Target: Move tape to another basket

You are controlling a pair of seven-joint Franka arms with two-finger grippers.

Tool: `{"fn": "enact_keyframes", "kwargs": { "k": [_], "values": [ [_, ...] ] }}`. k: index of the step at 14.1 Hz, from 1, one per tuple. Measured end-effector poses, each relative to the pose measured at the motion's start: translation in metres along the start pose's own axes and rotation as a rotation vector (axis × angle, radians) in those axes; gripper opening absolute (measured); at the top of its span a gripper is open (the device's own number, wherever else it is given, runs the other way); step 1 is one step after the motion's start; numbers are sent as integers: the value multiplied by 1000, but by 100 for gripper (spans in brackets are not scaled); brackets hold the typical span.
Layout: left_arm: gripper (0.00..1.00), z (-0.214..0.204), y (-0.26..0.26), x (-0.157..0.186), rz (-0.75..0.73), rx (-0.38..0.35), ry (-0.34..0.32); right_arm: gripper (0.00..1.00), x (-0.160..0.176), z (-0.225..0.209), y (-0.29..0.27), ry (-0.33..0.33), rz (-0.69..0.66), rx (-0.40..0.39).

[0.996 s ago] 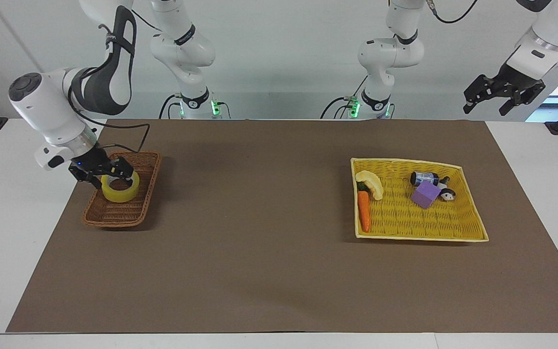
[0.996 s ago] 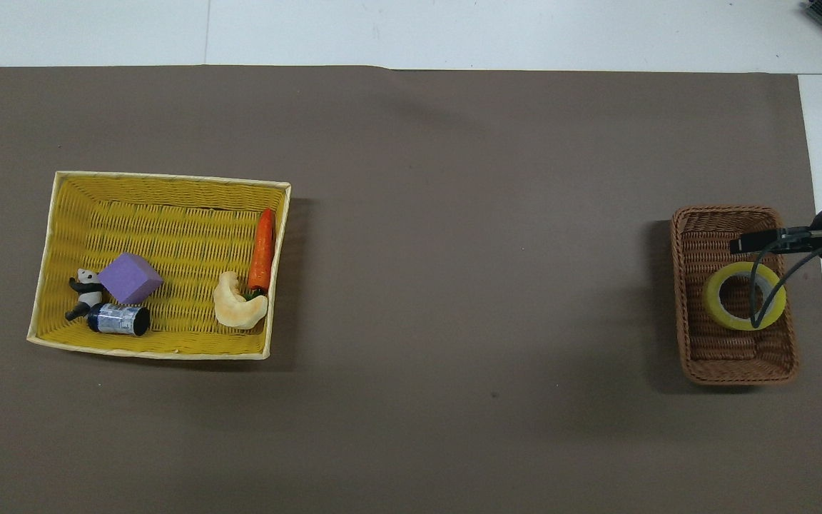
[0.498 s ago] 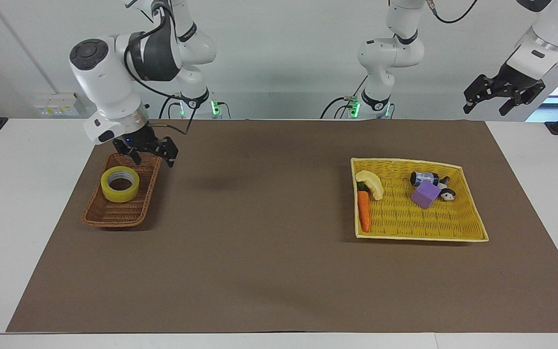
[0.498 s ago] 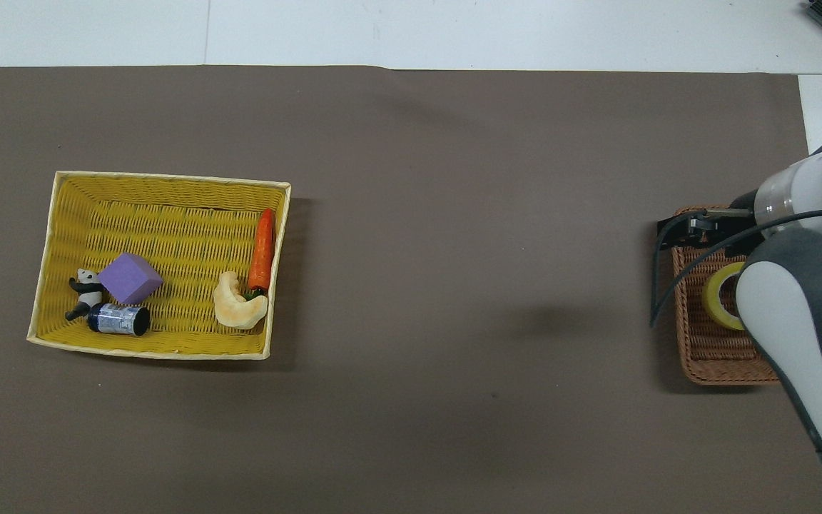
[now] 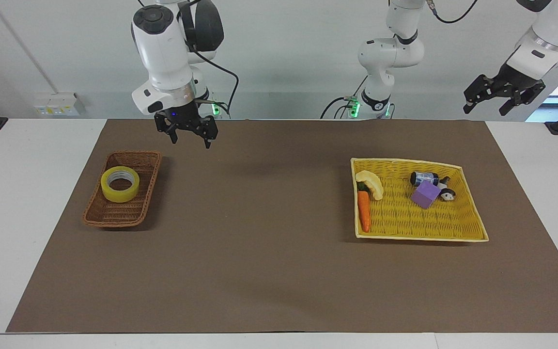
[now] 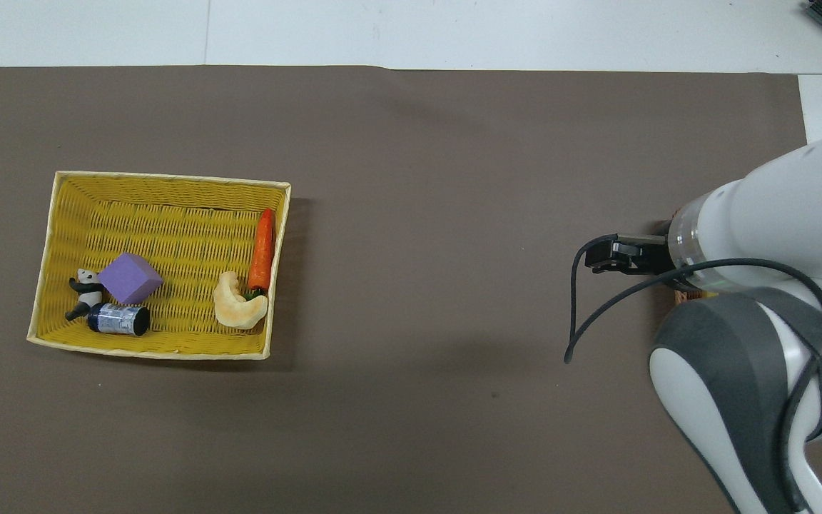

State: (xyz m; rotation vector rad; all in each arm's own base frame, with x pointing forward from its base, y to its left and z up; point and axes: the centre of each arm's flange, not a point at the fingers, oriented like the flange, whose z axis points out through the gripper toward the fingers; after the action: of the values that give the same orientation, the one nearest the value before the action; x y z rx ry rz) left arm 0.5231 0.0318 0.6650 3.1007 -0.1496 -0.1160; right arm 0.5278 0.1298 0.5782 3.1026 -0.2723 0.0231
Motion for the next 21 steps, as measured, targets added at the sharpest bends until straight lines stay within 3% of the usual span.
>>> {"fn": "enact_keyframes", "kwargs": {
  "k": [4, 8, 12, 21],
  "values": [
    [100, 0, 0, 0, 0, 0, 0, 100, -7, -83, 22, 23, 27, 9],
    [100, 0, 0, 0, 0, 0, 0, 100, -12, -126, 63, 10, 8, 4],
    [100, 0, 0, 0, 0, 0, 0, 100, -5, -123, 120, -25, -23, 35],
    [100, 0, 0, 0, 0, 0, 0, 100, -5, -116, 128, -20, -111, -1]
  ]
}}
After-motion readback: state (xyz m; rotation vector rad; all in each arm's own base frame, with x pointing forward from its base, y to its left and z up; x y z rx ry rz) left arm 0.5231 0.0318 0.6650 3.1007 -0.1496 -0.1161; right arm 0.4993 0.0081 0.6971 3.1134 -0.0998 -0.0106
